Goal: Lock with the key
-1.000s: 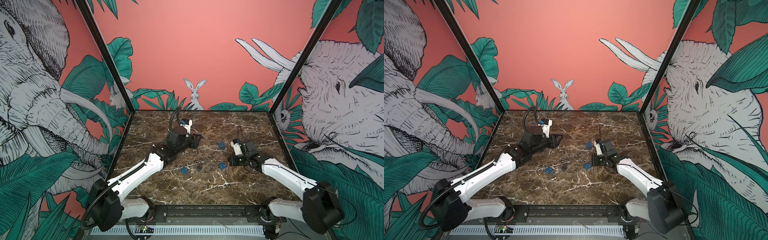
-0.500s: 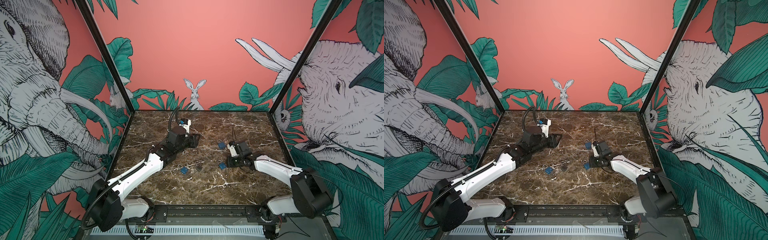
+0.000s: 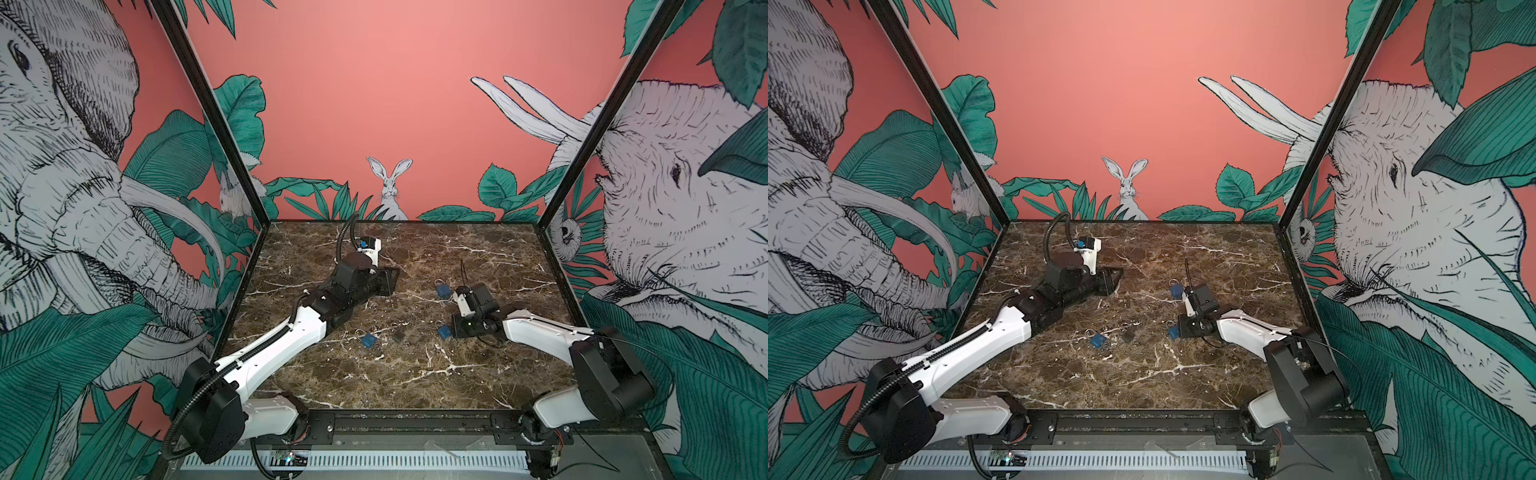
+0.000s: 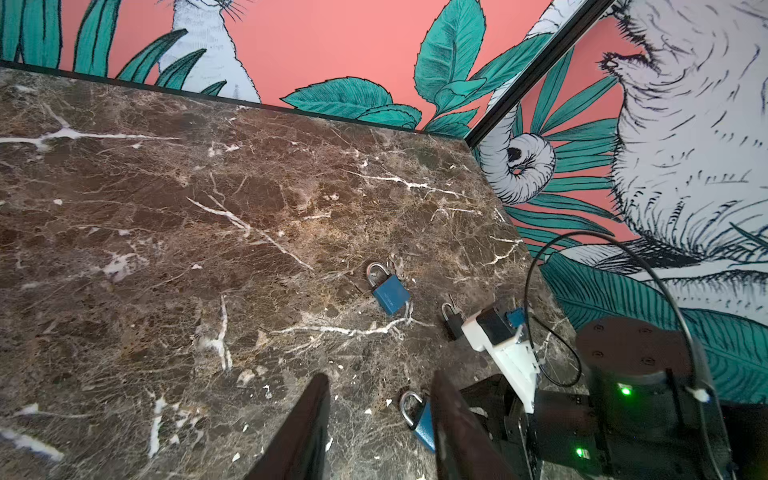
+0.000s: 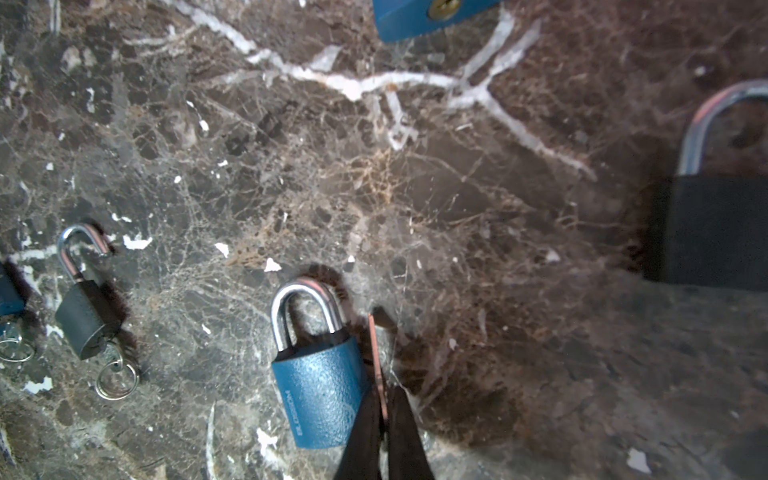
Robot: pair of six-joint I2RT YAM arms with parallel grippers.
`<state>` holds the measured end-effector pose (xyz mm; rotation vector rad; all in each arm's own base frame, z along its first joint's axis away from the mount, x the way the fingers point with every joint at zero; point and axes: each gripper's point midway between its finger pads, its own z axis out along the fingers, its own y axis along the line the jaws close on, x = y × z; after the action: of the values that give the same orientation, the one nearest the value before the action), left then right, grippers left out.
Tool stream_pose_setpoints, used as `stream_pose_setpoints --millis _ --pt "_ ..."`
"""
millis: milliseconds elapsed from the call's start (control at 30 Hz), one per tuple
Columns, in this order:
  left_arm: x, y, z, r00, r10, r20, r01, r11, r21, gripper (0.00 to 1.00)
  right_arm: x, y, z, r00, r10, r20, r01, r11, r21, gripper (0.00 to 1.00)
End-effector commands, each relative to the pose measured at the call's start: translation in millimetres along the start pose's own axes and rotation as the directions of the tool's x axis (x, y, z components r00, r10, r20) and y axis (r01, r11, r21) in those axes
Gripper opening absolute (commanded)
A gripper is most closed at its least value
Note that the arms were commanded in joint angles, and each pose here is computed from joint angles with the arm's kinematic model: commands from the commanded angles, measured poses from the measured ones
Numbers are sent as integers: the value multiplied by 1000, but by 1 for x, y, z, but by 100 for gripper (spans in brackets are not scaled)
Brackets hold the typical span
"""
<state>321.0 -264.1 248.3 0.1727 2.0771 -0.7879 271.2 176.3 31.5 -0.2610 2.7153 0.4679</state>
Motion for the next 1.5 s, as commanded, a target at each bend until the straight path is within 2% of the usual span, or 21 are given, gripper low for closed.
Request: stream_pose_setpoints --millis 0,167,433,667,800,1000,1133,1333,1467 --pt "-6 1 -8 999 -2 33 2 1000 0 43 -2 0 2 1000 -16 11 16 1000 11 12" --pt "-6 3 -8 999 -2 33 2 1000 -6 42 -3 2 -2 1000 -19 17 19 1000 12 26" --pt "-6 5 -13 999 13 36 -13 1000 -20 43 -18 18 -32 994 -62 91 62 998 4 27" --pt "4 31 -24 1000 24 -1 -24 991 -129 42 -29 58 -55 962 -230 148 232 973 -1 29" --pt "16 58 -35 999 -22 -29 15 977 -214 42 -25 91 -50 918 -370 140 376 926 -19 30" --pt "26 95 -61 995 -96 -21 85 949 -304 42 -14 128 -24 818 -571 67 571 821 28 44" --pt "23 108 -77 990 -140 18 139 939 -314 42 -5 146 3 776 -631 11 631 776 27 43" --pt "24 120 -95 987 -153 42 159 926 -343 42 6 164 26 704 -708 -62 710 703 31 44" --pt "26 123 -98 986 -161 49 167 923 -345 42 8 167 33 677 -729 -102 735 677 40 44"
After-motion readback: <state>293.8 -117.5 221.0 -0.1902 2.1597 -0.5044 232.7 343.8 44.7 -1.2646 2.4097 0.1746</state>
